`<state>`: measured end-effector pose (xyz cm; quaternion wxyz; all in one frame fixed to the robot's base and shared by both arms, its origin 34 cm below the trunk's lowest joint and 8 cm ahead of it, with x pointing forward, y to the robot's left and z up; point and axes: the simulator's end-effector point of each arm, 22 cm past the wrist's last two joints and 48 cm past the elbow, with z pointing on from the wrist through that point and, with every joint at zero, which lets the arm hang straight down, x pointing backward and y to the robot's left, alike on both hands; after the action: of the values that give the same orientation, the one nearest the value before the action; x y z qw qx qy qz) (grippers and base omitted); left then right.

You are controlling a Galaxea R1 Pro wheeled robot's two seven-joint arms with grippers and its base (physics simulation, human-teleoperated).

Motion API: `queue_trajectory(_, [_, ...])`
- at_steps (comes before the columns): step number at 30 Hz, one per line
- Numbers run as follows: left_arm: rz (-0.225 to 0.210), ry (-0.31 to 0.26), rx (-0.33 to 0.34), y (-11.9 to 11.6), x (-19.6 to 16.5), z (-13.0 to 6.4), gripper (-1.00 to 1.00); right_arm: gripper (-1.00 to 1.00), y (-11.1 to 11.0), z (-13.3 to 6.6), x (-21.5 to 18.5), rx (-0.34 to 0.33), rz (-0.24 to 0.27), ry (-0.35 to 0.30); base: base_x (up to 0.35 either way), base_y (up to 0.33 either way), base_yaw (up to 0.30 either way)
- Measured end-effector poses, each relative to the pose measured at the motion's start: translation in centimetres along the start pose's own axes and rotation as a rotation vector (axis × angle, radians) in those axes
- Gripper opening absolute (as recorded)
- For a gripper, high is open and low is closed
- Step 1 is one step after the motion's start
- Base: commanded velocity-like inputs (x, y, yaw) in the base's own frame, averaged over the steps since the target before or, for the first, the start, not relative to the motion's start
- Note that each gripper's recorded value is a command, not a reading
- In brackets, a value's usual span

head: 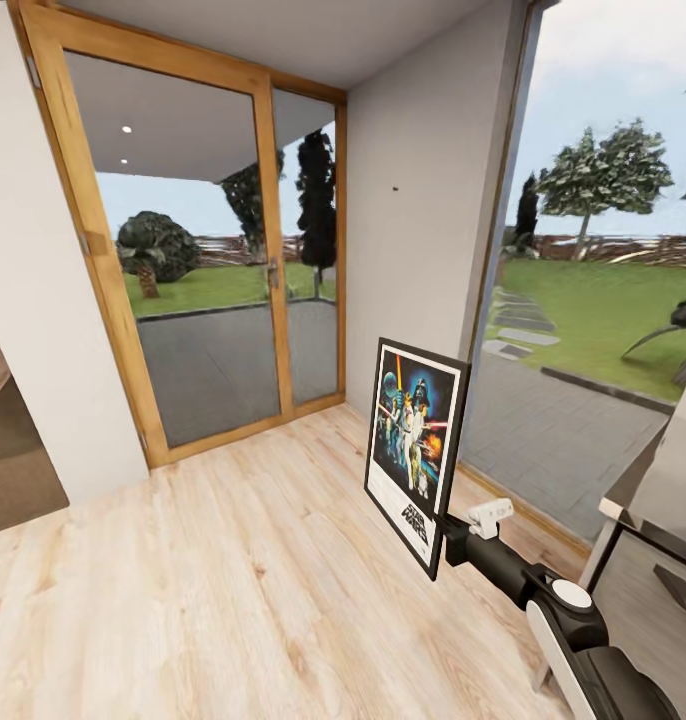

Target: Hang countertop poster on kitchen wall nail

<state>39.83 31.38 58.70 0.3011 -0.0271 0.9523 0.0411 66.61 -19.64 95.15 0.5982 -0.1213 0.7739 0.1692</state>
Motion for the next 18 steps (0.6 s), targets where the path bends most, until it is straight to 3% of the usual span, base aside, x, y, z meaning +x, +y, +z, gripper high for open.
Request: queue_trajectory(18, [0.001, -0.002, -0.001, 0.2, -1.4, -2.2, 1.0, -1.0, 0.4, -1.4, -0.8, 0.009, 0.007, 0.01, 0.0, 0.0, 0.0])
